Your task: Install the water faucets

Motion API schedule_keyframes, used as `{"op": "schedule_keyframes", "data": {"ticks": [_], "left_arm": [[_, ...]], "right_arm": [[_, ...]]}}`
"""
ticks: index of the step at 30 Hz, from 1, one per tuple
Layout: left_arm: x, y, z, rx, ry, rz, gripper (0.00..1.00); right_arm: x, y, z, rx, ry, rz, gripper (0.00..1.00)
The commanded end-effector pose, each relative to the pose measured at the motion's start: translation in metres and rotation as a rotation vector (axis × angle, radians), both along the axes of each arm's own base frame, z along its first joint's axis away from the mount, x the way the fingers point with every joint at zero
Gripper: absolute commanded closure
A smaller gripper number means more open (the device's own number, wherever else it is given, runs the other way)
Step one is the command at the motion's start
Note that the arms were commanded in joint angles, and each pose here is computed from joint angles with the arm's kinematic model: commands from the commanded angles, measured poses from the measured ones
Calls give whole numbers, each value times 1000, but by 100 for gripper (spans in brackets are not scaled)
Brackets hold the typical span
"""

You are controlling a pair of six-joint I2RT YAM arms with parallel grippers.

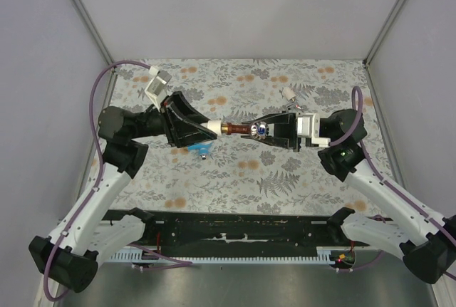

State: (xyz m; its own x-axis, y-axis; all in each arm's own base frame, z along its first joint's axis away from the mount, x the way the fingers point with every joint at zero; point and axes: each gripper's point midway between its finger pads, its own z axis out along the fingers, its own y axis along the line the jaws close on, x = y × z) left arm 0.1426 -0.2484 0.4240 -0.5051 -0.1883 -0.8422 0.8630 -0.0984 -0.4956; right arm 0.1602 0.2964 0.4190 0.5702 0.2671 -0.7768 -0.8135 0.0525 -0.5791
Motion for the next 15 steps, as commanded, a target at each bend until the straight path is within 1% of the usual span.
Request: {"op": "schedule_keyframes", "data": {"ticks": [1,5,7,11,15], "left_arm": [[-8,-5,2,-5,-116,-13,98],[-4,-9,-7,26,-106,-7,98],[-3,-9,-10,42,-103,-4,98],[4,-9,-17,102,-106,32,98],[8,-7,-24,169,-76,59,98]], "right_arm": [[10,10,-17,-24,153,-8,100],[8,8,-16,-33,146,-14,100],[9,8,-20,-67,142,-26,100],[13,6,-21,-122,82,-69,100],[14,3,-16,-160,13,-105,100]]}}
